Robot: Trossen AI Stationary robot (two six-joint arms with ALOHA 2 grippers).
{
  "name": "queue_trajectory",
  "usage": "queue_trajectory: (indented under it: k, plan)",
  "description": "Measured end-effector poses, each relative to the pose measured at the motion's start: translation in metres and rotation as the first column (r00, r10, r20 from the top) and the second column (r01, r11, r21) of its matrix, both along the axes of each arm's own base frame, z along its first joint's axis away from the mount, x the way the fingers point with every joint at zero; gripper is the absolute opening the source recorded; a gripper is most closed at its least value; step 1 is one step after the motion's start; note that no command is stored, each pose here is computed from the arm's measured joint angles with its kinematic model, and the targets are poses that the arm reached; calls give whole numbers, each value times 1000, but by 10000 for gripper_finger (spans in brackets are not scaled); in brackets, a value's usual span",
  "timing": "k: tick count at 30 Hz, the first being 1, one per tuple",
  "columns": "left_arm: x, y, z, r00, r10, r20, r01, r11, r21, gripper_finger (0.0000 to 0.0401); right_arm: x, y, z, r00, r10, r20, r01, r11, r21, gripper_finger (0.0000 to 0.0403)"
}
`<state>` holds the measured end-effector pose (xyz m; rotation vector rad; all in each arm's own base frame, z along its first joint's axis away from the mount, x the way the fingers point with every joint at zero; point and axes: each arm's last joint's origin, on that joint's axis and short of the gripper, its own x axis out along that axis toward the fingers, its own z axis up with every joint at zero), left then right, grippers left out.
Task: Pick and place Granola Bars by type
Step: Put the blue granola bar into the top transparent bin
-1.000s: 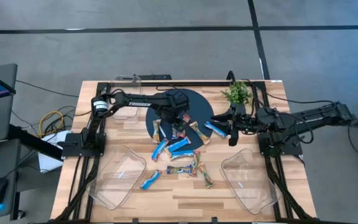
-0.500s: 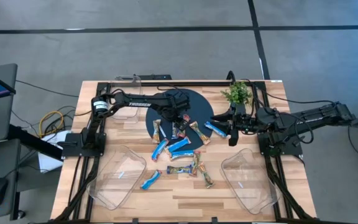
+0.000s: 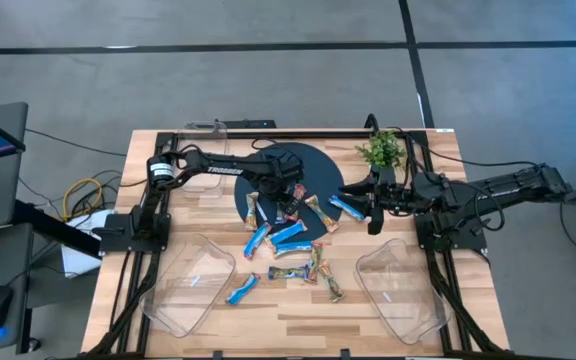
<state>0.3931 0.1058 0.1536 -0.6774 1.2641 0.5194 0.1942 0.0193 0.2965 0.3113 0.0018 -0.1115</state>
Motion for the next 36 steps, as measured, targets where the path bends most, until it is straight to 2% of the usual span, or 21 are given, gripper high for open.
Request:
queue_trajectory:
  k: [4, 7, 16, 26, 36]
  plan:
    - [1, 0, 0, 999, -34, 11, 34, 999, 12, 211, 0, 0, 0, 1000, 0, 0, 0, 1000, 0, 121]
    - [1, 0, 0, 999, -51, 13, 51, 999, 15, 194, 0, 0, 0, 1000, 0, 0, 0, 1000, 0, 120]
    - [1, 0, 0, 996, -90, 14, 90, 996, 25, 92, 0, 0, 0, 1000, 0, 0, 0, 1000, 0, 120]
    - [1, 0, 2, 986, -167, 9, 167, 985, 47, 9, 0, 0, 0, 1000, 0, 0, 0, 1000, 0, 120]
    - [8, 2, 25, 973, -232, 5, 231, 970, 70, 1, 0, 0, 0, 1000, -1, 0, 1, 1000, 0, 120]
